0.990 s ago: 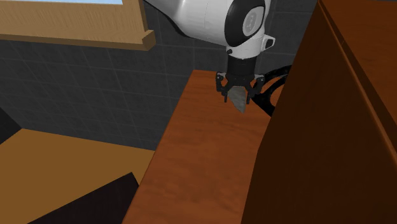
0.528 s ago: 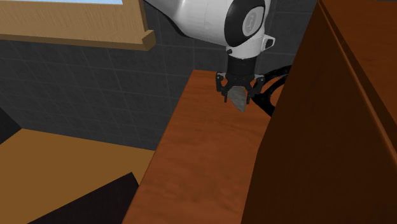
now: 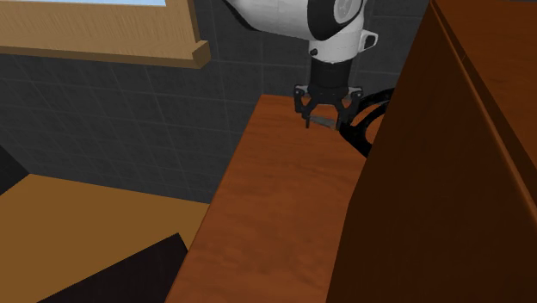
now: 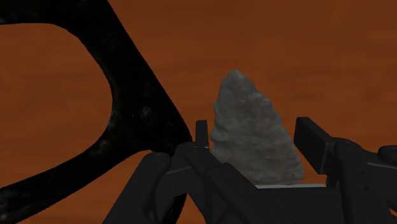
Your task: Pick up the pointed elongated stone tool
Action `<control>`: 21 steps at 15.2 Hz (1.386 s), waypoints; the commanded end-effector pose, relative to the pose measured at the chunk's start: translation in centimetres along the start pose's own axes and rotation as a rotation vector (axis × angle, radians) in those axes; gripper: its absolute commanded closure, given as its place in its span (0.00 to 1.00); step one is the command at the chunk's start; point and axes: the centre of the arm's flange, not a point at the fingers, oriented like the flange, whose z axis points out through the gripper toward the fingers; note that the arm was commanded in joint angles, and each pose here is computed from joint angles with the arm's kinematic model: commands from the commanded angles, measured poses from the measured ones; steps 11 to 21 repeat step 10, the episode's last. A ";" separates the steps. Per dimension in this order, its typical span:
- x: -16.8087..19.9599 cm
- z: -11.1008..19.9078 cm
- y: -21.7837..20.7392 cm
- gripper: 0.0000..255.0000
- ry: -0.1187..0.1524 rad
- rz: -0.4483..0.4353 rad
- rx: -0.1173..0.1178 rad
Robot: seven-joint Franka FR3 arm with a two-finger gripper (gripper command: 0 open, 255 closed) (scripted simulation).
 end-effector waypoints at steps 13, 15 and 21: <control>0.1 -4.8 0.2 1.00 0.000 0.000 0.000; 0.1 -4.8 0.2 1.00 0.000 0.000 0.000; 0.1 -4.8 0.2 1.00 0.000 0.000 0.000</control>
